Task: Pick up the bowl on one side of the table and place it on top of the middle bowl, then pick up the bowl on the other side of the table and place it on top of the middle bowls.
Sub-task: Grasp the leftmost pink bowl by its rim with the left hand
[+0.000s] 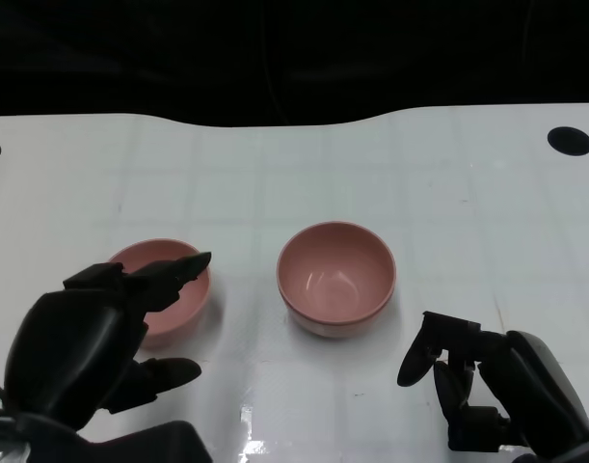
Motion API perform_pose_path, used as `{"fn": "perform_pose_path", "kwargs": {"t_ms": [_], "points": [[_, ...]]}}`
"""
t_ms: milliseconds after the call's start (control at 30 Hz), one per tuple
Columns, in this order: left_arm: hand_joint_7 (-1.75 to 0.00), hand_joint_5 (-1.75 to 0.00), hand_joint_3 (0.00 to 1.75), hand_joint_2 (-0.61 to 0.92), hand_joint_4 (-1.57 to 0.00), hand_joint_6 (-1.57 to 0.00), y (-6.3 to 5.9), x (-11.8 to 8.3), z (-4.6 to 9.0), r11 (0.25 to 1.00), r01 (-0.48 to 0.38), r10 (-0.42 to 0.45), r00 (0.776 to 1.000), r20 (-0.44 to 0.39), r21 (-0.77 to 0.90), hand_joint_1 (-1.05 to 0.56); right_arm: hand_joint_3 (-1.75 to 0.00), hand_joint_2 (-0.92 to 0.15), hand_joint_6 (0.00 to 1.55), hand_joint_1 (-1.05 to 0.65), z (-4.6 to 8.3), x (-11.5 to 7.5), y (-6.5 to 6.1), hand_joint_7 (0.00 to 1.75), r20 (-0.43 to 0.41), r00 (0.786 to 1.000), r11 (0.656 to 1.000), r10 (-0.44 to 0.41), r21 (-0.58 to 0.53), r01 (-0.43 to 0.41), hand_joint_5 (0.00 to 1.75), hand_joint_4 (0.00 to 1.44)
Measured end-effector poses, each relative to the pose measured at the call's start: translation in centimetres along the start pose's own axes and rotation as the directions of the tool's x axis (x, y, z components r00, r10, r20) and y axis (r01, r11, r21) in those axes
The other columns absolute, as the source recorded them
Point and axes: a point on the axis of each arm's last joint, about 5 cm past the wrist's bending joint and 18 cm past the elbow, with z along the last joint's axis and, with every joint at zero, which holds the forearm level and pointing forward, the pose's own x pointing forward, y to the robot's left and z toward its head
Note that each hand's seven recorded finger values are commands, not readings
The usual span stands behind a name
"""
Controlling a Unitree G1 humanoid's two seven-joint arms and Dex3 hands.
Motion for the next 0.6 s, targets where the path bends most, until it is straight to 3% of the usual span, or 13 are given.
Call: {"fn": "perform_pose_path", "kwargs": {"t_ms": [167,333,600], "points": [[-0.01,-0.6,0.0,0.82,-0.41,-0.49,-0.3,0.7,0.2,0.992,0.02,-0.019,1.0,-0.007,0.126,-0.5,-1.56,-0.19,0.8,-0.11,0.0,0.0,0.0,1.47,0.0,1.0,1.0,0.002,0.0,-0.002,1.75,0.9],[0.0,-0.52,0.01,0.84,-0.37,-0.49,-0.7,1.5,0.0,0.977,0.063,-0.055,0.998,-0.044,0.203,-0.55,-1.56,-0.19,0.8,-0.11,0.1,0.1,0.1,1.46,0.0,1.0,1.0,-0.002,0.0,0.002,1.75,0.9],[0.0,-0.32,0.0,0.85,-0.48,-0.5,-1.9,2.9,-0.5,0.948,0.174,-0.141,0.98,-0.139,0.267,-0.54,-1.56,-0.19,0.8,-0.11,0.1,0.1,0.1,1.45,0.001,1.0,1.0,-0.008,0.0,0.008,1.75,0.9]]}}
